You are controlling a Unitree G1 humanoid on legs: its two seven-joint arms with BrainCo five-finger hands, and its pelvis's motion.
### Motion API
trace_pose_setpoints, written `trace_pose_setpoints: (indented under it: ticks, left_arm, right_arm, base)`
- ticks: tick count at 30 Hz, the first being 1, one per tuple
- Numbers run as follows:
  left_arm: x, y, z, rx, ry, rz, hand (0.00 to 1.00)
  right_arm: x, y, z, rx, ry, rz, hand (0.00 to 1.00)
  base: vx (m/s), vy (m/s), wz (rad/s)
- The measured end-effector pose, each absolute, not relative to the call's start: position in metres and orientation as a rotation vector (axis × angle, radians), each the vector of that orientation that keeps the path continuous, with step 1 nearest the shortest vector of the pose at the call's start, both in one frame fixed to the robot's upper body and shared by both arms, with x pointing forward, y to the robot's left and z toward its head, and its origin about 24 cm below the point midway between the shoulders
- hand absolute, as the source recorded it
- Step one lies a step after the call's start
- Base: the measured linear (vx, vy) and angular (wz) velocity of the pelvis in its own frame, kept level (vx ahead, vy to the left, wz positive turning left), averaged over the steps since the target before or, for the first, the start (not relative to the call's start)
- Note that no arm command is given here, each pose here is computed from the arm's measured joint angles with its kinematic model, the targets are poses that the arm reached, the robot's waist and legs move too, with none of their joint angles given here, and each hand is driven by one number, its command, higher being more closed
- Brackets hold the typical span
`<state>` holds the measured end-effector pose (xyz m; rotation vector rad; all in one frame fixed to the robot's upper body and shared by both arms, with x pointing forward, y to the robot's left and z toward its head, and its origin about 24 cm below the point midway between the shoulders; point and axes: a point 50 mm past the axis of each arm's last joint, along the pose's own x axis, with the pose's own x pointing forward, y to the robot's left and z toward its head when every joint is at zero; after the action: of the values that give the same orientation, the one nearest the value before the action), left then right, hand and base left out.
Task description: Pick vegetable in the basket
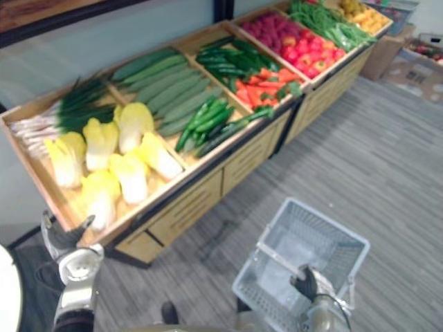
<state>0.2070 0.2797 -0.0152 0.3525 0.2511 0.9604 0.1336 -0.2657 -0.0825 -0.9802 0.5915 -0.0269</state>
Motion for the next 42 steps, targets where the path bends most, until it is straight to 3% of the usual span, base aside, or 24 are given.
trace_pose_setpoints:
  ticks: [13, 42]
  left_arm:
    - [0.233, 0.283, 0.004, 0.285, 0.177, 1.019, 0.00]
    - [0.249, 0.299, 0.004, 0.301, 0.225, 1.087, 0.00]
  right_arm:
    - [0.156, -0.248, -0.077, -0.985, 0.490, 0.035, 1.00]
    - [0.180, -0.241, -0.065, -1.020, 0.364, 0.062, 1.00]
  base:
    - [0.03, -0.002, -0.05]
    - [0.01, -0.002, -0.06]
